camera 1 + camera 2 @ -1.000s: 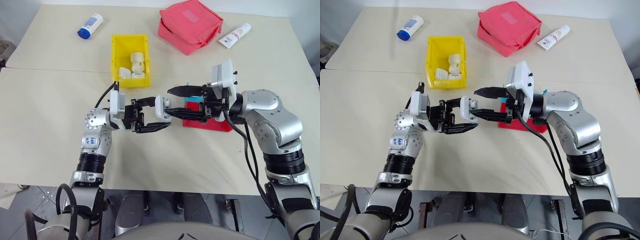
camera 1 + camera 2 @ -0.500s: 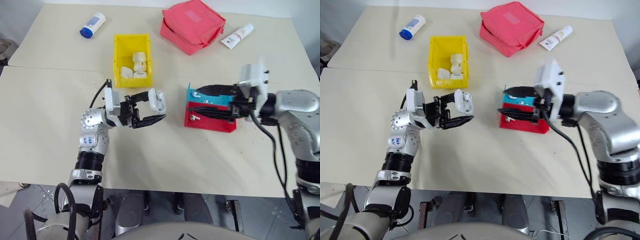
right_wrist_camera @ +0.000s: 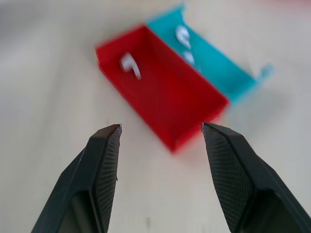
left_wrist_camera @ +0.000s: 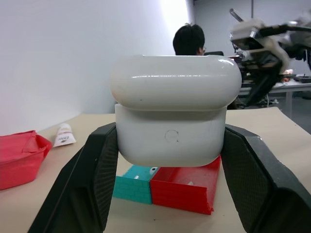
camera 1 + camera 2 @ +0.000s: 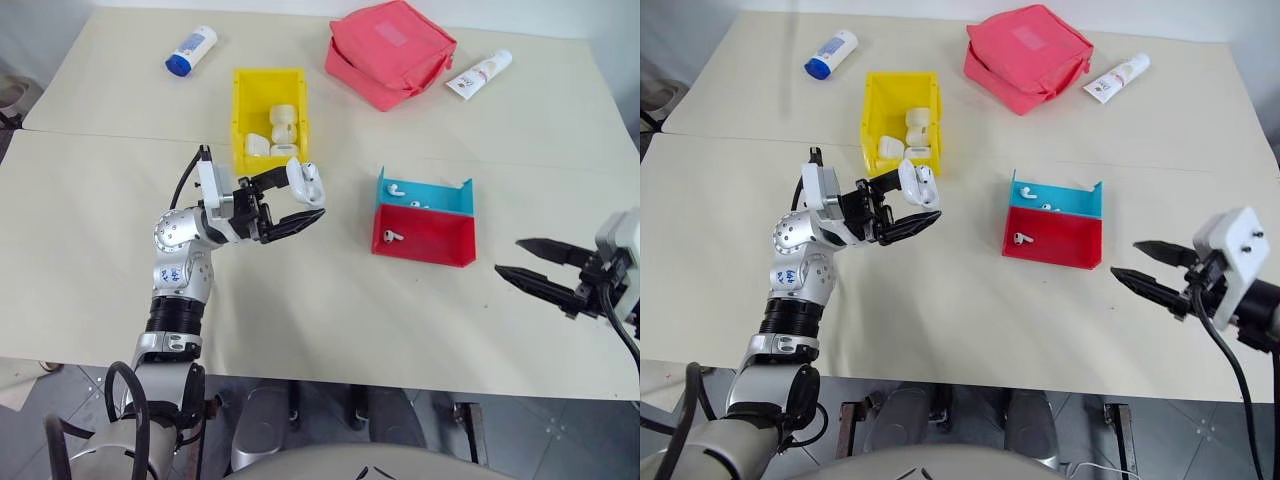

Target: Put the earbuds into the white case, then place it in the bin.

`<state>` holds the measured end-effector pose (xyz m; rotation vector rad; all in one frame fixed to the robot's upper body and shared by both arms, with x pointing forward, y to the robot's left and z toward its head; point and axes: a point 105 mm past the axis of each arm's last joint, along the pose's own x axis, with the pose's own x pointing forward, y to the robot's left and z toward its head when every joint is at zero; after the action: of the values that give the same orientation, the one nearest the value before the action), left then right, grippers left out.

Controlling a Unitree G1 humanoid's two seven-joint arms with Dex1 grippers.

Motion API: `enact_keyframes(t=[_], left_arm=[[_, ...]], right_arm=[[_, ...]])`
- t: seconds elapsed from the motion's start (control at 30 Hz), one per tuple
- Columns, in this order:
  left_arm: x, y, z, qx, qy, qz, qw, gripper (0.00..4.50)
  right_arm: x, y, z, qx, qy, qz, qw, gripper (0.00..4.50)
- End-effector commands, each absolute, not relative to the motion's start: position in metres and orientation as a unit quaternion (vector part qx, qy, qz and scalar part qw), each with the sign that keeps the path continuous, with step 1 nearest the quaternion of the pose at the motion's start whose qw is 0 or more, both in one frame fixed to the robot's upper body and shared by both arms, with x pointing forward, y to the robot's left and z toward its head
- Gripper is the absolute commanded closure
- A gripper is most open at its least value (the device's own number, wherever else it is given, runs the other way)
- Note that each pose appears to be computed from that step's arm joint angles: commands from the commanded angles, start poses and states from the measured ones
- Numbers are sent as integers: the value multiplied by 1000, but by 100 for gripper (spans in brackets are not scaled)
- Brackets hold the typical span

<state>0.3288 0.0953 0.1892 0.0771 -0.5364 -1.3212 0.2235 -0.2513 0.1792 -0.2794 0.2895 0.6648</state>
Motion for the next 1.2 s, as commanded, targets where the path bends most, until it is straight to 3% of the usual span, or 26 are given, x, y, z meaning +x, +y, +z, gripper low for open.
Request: enact_keyframes(t=[0.03, 0.2, 0.37, 0.53, 0.63, 0.83, 1.2], left_arm=[[328, 95, 202, 43, -264, -602, 752, 173], [329, 98, 204, 48, -265, -595, 757, 173], [324, 101, 202, 47, -264, -588, 763, 173], [319, 104, 200, 50, -259, -580, 771, 173], [314, 108, 198, 53, -256, -570, 779, 173], [305, 114, 197, 56, -255, -549, 794, 173], [291, 115, 194, 56, -251, -543, 800, 173]], right_arm=[[220, -249, 191, -143, 115, 310, 933, 174], [230, -237, 198, -149, 106, 313, 932, 174], [255, -218, 212, -168, 107, 321, 926, 174], [288, -203, 219, -193, 125, 316, 920, 174], [325, -195, 203, -198, 204, 296, 912, 174], [370, -178, 204, -259, 221, 291, 894, 174], [401, -127, 208, -289, 214, 358, 862, 174]])
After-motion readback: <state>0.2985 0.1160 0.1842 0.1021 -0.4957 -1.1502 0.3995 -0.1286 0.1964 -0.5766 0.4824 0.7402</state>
